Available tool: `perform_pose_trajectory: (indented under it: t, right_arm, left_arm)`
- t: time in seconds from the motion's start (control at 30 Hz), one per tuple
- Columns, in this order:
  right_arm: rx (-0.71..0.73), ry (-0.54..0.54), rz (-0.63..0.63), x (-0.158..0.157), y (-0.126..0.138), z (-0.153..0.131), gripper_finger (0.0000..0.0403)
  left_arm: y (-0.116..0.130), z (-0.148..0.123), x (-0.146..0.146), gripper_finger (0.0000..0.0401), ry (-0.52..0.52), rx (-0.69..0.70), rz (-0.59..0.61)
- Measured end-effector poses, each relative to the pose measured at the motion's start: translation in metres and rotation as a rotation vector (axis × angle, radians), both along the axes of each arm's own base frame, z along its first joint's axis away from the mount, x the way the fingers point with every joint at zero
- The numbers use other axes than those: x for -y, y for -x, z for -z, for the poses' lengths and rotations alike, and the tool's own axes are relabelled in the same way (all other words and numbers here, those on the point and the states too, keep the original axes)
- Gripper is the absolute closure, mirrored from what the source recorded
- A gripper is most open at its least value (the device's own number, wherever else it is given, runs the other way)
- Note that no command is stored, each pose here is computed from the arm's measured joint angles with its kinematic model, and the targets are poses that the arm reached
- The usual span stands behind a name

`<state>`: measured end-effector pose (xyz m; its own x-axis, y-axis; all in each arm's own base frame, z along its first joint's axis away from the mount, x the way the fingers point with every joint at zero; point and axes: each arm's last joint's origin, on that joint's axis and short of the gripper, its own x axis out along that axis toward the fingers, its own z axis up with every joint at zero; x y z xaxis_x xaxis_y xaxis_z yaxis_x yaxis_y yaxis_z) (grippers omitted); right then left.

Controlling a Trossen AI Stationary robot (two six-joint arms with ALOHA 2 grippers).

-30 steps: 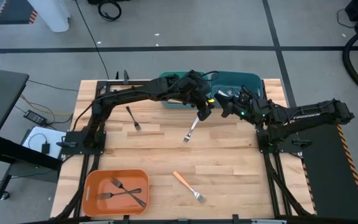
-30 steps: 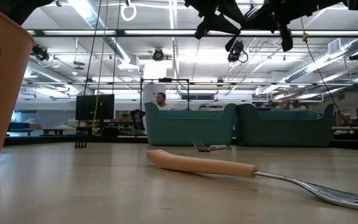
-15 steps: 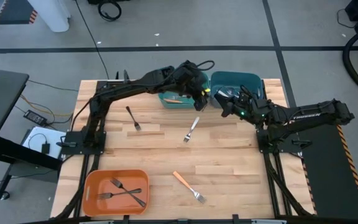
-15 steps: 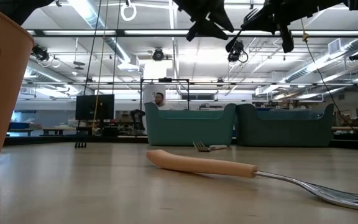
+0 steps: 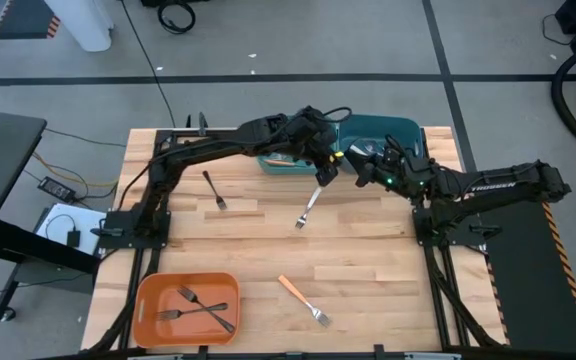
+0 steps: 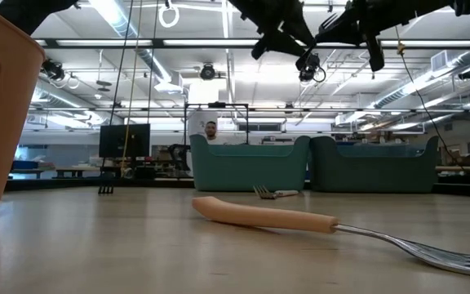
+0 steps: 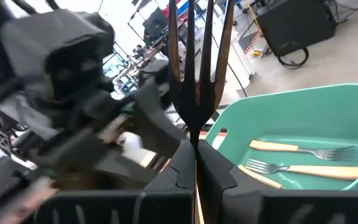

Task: Sort silverware by color (type)
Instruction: Put the black fork into the orange bin

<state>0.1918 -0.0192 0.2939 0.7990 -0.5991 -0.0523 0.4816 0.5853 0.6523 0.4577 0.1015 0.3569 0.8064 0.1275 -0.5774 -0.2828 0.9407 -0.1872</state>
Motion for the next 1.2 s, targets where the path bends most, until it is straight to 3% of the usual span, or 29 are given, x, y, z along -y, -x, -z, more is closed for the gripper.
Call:
perform_pose_trajectory:
  t: [0.3,0.4,0.57,0.83,1.0,1.2]
  right_arm:
    - [0.004,-0.005,0.001,0.0,0.0,0.0,0.0399]
    - [0.004,-0.005,0.001,0.0,0.0,0.0,0.0399]
    - [0.0,-0.004,-0.006,0.0,0.0,0.0,0.0398]
    - [-0.045,0.066,-0.091,-0.003,-0.001,0.0,0.0355]
    - [-0.022,0.074,-0.214,-0.006,-0.002,-0.003,0.0312]
    - [-0.047,0.112,-0.356,-0.01,-0.004,-0.002,0.0284]
  left_arm:
    - [-0.011,0.014,-0.005,0.0264,-0.012,0.005,0.01]
    - [-0.012,0.016,-0.004,0.0291,-0.028,-0.007,0.035]
    - [-0.011,0.016,-0.003,0.0381,-0.035,-0.013,0.045]
    - [-0.008,0.016,-0.002,0.0392,-0.052,-0.05,0.072]
    - [0.012,0.007,0.0,0.0394,-0.076,-0.155,0.075]
    - [0.057,-0.021,0.014,0.0394,-0.057,-0.309,0.11]
